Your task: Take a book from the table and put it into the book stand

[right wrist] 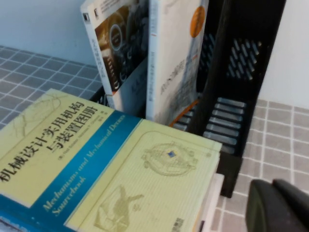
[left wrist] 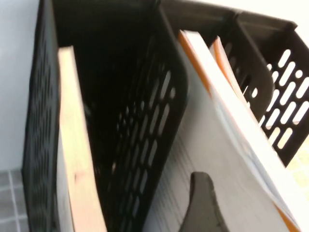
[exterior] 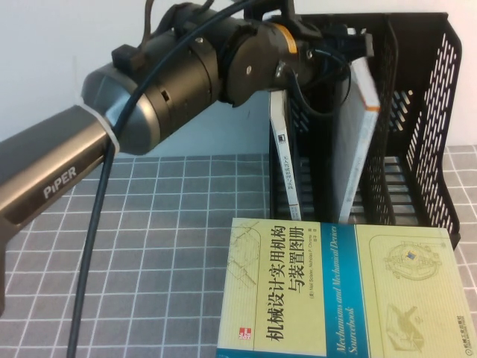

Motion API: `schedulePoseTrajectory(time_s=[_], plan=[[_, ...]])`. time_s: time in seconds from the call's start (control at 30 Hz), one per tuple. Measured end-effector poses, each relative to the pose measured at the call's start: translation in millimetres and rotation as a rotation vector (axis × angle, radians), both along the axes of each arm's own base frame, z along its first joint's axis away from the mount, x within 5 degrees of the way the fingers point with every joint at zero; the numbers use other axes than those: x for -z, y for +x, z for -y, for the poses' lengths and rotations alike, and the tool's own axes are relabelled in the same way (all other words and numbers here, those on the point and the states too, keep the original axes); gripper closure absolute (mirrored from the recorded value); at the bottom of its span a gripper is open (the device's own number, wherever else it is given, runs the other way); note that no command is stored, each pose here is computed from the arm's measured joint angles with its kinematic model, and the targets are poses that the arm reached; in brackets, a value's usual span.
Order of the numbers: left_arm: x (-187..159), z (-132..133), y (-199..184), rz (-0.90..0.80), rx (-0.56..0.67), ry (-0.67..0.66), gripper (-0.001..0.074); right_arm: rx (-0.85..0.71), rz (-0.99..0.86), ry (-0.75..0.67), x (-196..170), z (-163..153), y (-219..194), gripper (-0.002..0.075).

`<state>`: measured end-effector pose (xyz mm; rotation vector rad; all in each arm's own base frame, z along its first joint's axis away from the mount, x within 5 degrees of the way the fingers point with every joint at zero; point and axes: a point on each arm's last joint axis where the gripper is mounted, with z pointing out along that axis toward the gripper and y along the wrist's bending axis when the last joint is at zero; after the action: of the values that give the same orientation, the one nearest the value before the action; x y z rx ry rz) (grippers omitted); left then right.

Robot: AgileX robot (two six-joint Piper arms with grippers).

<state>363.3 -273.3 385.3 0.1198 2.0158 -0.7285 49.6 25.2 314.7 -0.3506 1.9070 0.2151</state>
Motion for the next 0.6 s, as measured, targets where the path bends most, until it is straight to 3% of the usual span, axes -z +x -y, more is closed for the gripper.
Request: schedulePoseTrajectory(time_s=[0.1, 0.17, 0.27, 0.43, 0.6], plan=[[-13.4, -1.7, -1.7, 0.031, 0.017, 0.042, 0.0402, -0.024, -0.040, 0.048, 14.5, -4.1, 3.4, 0.0729], [-28.9, -6.1, -5.6, 0.053, 0.023, 0.089, 0.0546, -0.063, -0.066, 0.079, 24.7, -8.6, 4.6, 0.0729], [-55.7, -19.0, -15.5, 0.114, 0.024, 0.199, 0.0678, -0.165, -0.095, 0.101, 34.2, -17.3, 2.4, 0.0729], [-98.0, -55.4, -50.4, 0.148, 0.026, 0.413, 0.0728, -0.296, -0.208, 0.001, 42.9, -22.4, -7.7, 0.0729], [-125.6, -98.3, -98.8, 0.070, 0.040, 0.572, 0.0734, -0.175, -0.337, -0.215, 32.2, -3.9, -4.7, 0.0729]])
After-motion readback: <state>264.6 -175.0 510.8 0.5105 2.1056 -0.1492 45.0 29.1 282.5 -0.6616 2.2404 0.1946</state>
